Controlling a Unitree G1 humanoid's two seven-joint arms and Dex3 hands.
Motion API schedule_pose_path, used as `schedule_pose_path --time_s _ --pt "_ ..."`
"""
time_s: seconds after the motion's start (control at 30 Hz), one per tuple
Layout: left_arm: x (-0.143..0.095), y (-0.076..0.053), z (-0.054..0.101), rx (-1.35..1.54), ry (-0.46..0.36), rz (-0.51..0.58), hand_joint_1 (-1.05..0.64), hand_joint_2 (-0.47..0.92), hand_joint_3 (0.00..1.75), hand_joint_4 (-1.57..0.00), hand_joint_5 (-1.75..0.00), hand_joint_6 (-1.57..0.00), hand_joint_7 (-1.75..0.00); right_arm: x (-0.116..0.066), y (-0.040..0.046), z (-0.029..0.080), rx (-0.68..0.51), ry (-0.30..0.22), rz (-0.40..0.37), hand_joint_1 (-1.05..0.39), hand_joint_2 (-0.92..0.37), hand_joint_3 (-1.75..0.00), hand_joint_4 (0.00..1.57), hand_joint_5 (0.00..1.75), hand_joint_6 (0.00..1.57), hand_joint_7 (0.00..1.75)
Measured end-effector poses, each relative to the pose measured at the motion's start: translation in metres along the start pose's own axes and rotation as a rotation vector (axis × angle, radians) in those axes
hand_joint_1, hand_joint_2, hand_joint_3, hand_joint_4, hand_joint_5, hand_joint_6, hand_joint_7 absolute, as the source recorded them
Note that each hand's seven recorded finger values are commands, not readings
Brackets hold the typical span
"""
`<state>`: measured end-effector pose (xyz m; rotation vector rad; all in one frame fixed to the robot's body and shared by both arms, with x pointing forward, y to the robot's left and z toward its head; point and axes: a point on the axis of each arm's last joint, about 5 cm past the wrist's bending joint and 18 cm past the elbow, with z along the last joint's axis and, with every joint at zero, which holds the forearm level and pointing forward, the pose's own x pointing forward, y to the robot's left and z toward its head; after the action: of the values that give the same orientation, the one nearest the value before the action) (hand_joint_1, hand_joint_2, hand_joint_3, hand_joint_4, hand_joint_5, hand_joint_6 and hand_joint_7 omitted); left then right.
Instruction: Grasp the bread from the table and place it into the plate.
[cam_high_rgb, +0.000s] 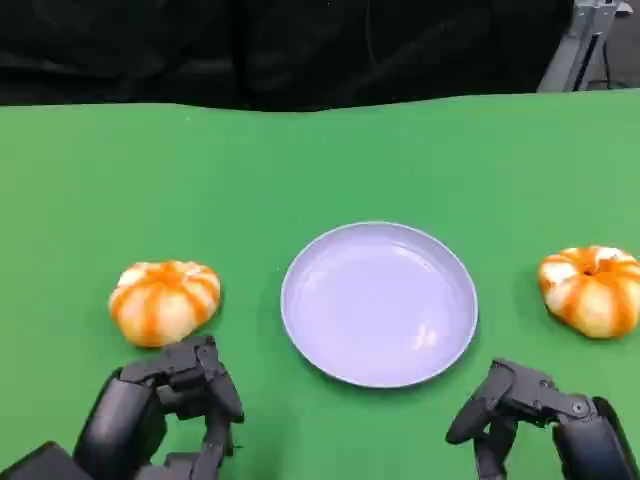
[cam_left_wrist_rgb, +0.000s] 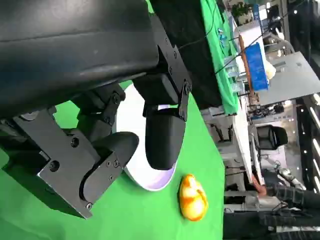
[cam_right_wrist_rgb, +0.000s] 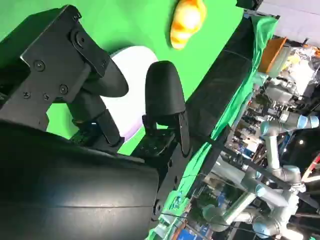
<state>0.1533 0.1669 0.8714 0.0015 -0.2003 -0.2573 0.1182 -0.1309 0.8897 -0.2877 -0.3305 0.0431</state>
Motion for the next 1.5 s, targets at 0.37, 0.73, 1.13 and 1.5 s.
schedule_pose_path --time_s 0.37,0.73,1.13,1.5 --pt "0.001 -0.001 -0.001 -0.005 0.0 0.002 -0.02 0.32 1.48 -0.86 -1.63 -0.84 -1.44 0.0 0.0003 -0.001 0.001 0.003 0.001 0.08 -0.26 -1.49 0.91 1.75 0.83 1.38" --pt "0.001 -0.001 -0.001 -0.005 -0.001 0.001 -0.05 0.4 1.3 -0.79 -1.54 -0.79 -1.28 0.0 0.0003 -0.001 0.001 0.003 0.001 0.07 -0.27 -1.48 0.92 1.75 0.83 1.38" --pt "0.006 0.003 0.0 -0.019 -0.013 -0.006 -0.12 0.62 0.8 -0.68 -1.3 -0.75 -0.91 -0.001 0.0006 -0.002 0.001 0.007 0.003 0.06 -0.27 -1.5 0.91 1.75 0.83 1.38" --pt "0.029 0.025 0.021 0.55 0.059 -0.135 -0.51 0.92 0.03 0.0 -0.65 -0.3 -0.15 0.003 0.0039 0.0 0.026 -0.003 -0.004 0.07 -0.28 -1.49 0.93 1.75 0.82 1.38"
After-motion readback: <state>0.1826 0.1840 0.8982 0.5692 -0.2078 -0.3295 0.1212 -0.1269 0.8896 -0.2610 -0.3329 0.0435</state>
